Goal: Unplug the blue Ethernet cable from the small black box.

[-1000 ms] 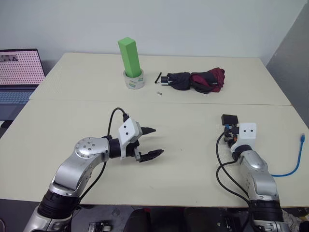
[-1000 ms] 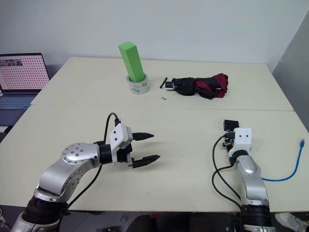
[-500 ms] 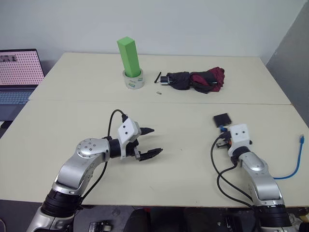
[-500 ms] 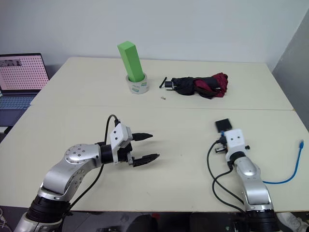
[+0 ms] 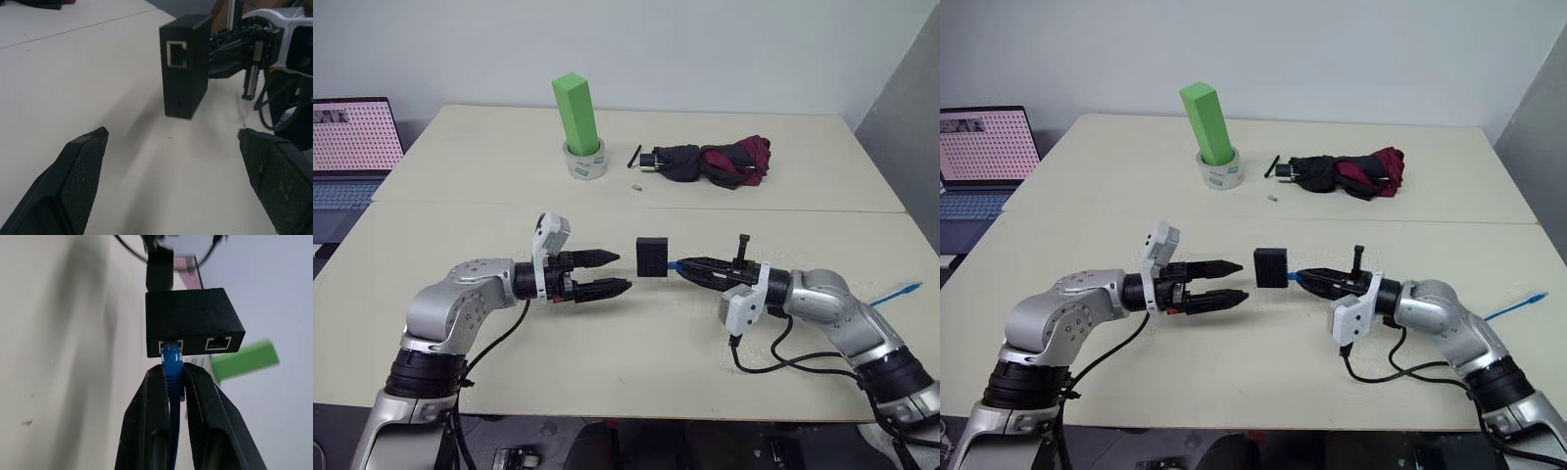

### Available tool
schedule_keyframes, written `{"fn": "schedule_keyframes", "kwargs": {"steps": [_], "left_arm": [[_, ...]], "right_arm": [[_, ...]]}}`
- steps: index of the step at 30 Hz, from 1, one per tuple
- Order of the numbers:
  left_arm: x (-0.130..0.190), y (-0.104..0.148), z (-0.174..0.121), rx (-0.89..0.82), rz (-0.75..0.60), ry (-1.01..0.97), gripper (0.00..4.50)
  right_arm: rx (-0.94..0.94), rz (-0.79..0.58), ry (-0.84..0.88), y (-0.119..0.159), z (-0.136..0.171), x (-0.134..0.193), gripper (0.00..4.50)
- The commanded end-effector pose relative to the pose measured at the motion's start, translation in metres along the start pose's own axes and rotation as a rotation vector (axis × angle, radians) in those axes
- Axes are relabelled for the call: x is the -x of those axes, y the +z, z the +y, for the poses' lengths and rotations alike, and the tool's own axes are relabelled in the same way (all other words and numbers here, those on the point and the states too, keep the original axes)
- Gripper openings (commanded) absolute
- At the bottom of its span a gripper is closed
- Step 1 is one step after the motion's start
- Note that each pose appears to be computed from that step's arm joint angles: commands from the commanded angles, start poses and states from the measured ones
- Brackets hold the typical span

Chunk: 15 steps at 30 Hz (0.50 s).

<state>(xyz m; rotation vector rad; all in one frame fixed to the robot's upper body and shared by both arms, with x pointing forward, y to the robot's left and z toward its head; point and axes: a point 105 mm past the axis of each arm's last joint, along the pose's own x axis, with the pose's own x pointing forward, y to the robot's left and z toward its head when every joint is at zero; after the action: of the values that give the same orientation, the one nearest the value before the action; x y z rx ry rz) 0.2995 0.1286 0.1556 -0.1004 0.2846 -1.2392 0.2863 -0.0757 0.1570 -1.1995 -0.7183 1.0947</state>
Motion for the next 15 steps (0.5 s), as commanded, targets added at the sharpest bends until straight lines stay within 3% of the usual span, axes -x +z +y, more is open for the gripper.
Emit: {"fn": "schedule_keyframes", "kwargs": {"steps": [1, 7, 10, 15], "left_arm": [[-0.006, 0.018, -0.013, -0.013, -0.058, -0.066, 4.5], [-0.015, 0.023, -0.024, 0.017, -0.102, -0.12, 4.5], [-0.017, 0.026, -0.027, 0.02, -0.131, -0.139, 4.06], [-0.015, 0.026, -0.028, 0.033, -0.134, -0.16, 2.93]], "right_arm": [[0.082, -0.093, -0.009, 0.012, -0.01, -0.004, 0.16], [0.086, -0.125, -0.009, 0.013, -0.011, -0.01, 0.16], [0.085, -0.134, -0.017, 0.015, -0.013, -0.012, 0.16], [0.089, -0.134, -0.021, 0.014, -0.014, -0.012, 0.16]]}}
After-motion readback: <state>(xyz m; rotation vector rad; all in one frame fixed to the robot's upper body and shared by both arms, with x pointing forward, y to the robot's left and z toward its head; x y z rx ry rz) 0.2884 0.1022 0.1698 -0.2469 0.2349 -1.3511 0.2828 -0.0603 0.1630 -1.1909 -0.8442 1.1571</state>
